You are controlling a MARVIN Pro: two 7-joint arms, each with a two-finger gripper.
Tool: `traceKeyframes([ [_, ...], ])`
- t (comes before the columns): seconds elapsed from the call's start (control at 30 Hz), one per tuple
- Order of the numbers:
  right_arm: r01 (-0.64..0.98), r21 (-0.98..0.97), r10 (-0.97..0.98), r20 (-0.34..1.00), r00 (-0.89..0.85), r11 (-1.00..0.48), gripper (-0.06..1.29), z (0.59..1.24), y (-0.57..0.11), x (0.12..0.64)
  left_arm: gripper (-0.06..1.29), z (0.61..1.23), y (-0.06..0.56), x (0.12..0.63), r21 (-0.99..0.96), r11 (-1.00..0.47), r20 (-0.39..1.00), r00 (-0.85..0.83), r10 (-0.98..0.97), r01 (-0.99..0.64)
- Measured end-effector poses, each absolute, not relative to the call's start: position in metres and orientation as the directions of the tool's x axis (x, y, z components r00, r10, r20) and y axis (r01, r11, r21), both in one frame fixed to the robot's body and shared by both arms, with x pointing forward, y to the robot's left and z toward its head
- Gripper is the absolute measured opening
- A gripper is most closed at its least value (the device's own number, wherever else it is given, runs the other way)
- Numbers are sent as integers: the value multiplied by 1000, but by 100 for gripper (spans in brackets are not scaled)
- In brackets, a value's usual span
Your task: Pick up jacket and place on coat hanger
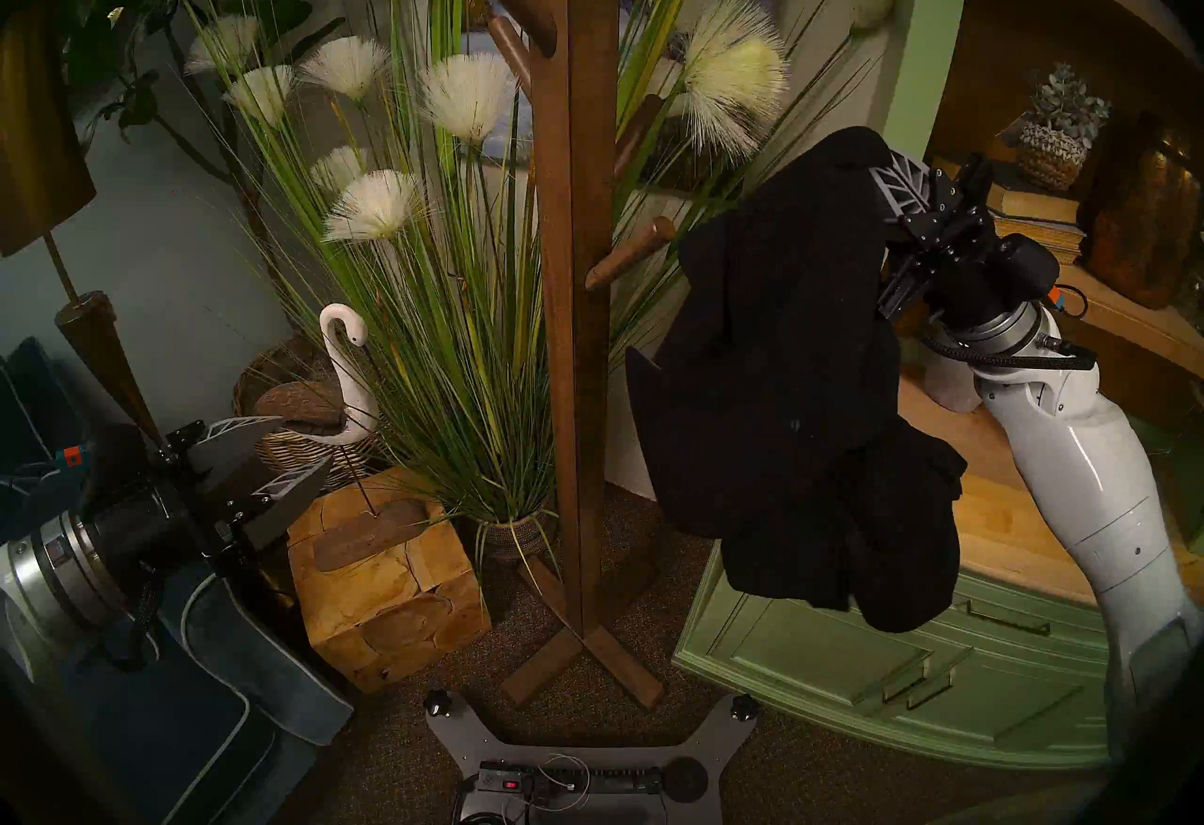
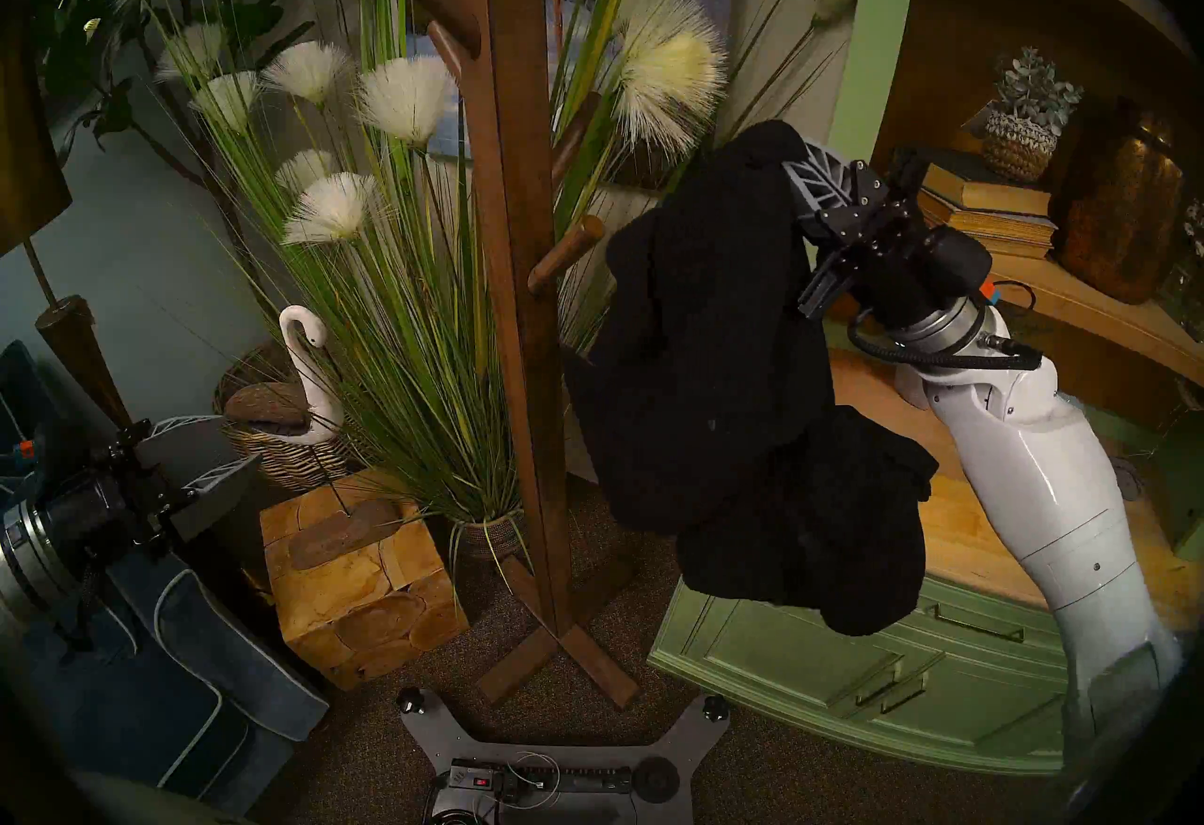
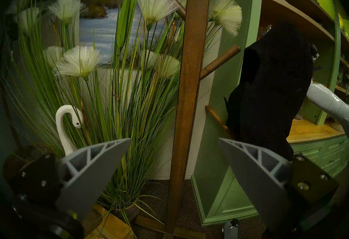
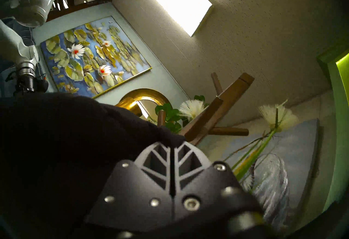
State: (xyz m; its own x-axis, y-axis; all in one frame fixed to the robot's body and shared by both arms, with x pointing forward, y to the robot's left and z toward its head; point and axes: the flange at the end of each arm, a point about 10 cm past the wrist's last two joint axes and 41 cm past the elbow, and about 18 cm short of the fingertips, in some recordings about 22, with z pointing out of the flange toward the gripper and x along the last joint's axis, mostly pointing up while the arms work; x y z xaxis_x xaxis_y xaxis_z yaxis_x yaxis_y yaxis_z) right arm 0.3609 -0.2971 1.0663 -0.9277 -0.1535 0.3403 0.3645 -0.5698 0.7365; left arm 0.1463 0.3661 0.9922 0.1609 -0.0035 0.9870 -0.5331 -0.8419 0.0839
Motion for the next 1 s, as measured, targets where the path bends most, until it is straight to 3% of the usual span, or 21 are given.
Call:
traceKeyframes([
  [1.0, 271, 711, -5, 352, -936, -649, -4, 1079, -306, 417, 126, 992, 366, 146, 84, -842, 987, 161, -3, -533],
])
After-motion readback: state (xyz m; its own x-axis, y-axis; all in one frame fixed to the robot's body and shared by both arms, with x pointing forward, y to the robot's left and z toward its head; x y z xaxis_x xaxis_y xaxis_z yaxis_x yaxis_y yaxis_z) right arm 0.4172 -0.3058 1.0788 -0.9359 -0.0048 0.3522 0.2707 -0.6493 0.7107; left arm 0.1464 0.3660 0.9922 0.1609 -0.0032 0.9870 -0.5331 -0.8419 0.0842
